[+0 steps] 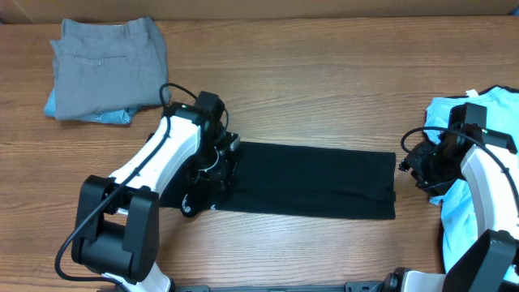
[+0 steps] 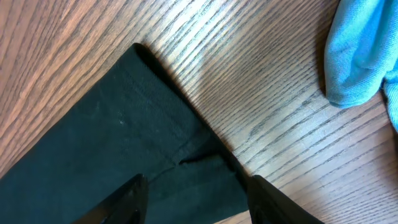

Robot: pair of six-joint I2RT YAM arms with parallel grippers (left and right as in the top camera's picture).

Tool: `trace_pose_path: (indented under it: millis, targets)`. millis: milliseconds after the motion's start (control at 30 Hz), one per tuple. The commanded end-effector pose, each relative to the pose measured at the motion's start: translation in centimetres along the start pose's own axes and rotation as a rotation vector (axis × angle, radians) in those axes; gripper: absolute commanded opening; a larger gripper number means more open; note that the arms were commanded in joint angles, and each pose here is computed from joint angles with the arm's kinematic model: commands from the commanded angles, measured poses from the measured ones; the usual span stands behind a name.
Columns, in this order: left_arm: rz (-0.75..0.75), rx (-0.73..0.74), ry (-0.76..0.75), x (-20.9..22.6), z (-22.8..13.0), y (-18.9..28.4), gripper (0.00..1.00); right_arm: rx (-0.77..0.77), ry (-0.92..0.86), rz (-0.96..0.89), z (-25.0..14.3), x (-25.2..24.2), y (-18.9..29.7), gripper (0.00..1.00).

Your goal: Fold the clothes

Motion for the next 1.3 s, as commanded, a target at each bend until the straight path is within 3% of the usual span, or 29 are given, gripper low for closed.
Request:
trace_pose_path:
  millis: [0,267,367,467,567,733,867,1067,1167,1267]
  targets:
    - [0.059,-0.022,-0.007,0.2,0.0,0.0,0.5,-0.023,0.006,0.016,-0.1,0.0,0.5,0.54]
    - [-0.017,-0.061,-0.04,-0.7,0.2,-2.1,0.39,-0.023,0.006,0.016,-0.1,0.0,0.5,0.54]
    - [-0.026,-0.044,-0.03,-1.2,-0.3,-2.6,0.18,-0.023,0.006,0.016,-0.1,0.0,0.5,0.54]
    - [-0.082,-0.019,-0.032,-2.0,-0.6,-2.3,0.04,-0.023,0.006,0.016,-0.1,0.0,0.5,0.54]
    - [-0.178,0.035,-0.023,-3.1,-1.3,-1.2,0.04,-0.023,0.006,0.016,-0.1,0.0,0.5,0.55]
    - [-0.176,0.097,-0.005,-3.2,-2.3,-0.8,0.07,-0.023,0.006,0.016,-0.1,0.0,0.5,0.54]
    - [-0.244,0.129,-0.008,-4.0,-2.8,-0.7,0.26,-0.027,0.006,0.017,0.0,0.1,0.5,0.54]
    - [-0.243,0.151,-0.027,-4.8,-3.2,-0.5,0.35,-0.032,0.007,0.018,0.1,0.1,0.5,0.55]
    - [-0.225,0.12,-0.039,-5.0,-2.6,0.9,0.31,-0.04,0.007,0.02,0.2,0.1,0.5,0.55]
    - [-0.232,0.076,-0.065,-5.5,-2.3,1.9,0.17,-0.041,0.008,0.021,0.2,0.1,0.5,0.55]
Point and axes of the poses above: each gripper's point midway between its finger pads, its own y axis back along the fingers, its own x axis along the line the jaws close on, z = x × y, the point moved 8 cm from there along y, back along the fingers, and after that the axes turned 10 degrees about y, right-handed, at the moved point
